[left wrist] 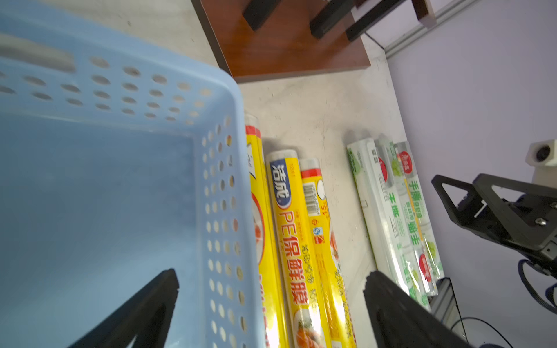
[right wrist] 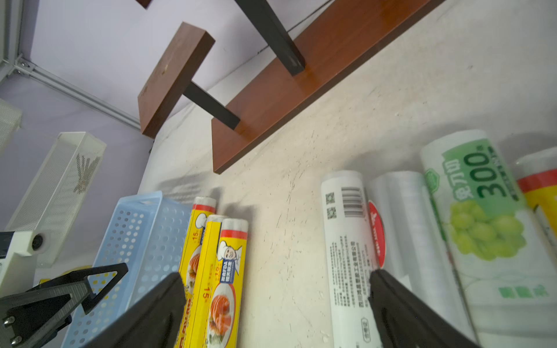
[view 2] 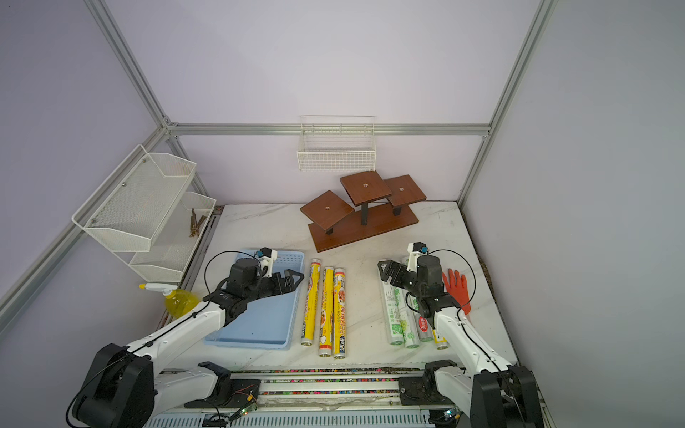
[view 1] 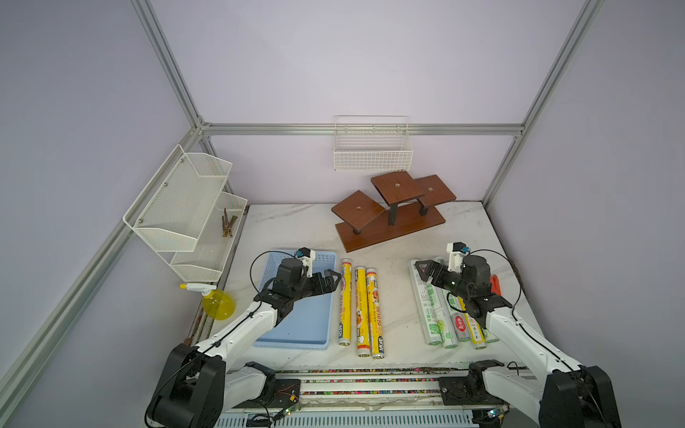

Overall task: Put the plastic wrap into the basket
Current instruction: Move the basket to the center of the board.

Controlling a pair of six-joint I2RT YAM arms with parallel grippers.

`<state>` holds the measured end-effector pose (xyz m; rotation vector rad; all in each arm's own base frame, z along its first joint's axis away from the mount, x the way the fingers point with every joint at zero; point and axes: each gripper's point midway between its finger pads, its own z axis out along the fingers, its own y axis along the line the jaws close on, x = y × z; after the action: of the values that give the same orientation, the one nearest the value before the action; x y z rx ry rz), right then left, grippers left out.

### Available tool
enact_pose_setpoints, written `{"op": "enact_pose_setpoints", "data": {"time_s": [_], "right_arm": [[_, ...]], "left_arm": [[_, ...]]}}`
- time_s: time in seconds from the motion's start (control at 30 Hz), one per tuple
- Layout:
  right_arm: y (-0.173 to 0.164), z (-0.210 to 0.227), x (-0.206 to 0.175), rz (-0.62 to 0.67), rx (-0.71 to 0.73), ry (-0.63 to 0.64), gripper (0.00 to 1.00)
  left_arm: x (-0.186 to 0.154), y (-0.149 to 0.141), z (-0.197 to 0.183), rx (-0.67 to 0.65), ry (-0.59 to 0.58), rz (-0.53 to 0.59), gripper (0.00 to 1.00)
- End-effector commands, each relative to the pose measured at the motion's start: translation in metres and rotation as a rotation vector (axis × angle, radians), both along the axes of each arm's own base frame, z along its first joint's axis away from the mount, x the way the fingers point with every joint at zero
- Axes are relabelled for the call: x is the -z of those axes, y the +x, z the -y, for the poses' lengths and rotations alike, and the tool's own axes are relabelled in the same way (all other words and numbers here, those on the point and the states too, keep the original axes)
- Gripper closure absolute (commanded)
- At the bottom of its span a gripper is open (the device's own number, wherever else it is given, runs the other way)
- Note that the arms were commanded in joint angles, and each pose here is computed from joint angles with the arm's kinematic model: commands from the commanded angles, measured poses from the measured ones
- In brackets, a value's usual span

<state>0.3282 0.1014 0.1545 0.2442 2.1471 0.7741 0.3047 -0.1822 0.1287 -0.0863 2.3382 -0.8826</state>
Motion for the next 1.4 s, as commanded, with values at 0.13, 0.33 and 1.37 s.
{"op": "enact_pose_setpoints", "data": {"time_s": [0.13, 0.33, 1.37], "right_arm": [[-0.013, 0.016, 0.018, -0.099, 0.058, -0.089, 0.01], [-0.015, 0.031, 0.031, -0.134, 0.127, -0.151, 0.01], [-0.032, 0.062, 0.053, -0.303, 0.275, -0.332, 0.23]], "left_arm": [[0.013, -0.004, 0.039, 0.011, 0.010, -0.135, 0.00], [0.022, 0.000, 0.079, 0.101, 0.066, -0.137, 0.00], [0.041, -0.014, 0.210, 0.022, -0.133, -0.276, 0.00]]}}
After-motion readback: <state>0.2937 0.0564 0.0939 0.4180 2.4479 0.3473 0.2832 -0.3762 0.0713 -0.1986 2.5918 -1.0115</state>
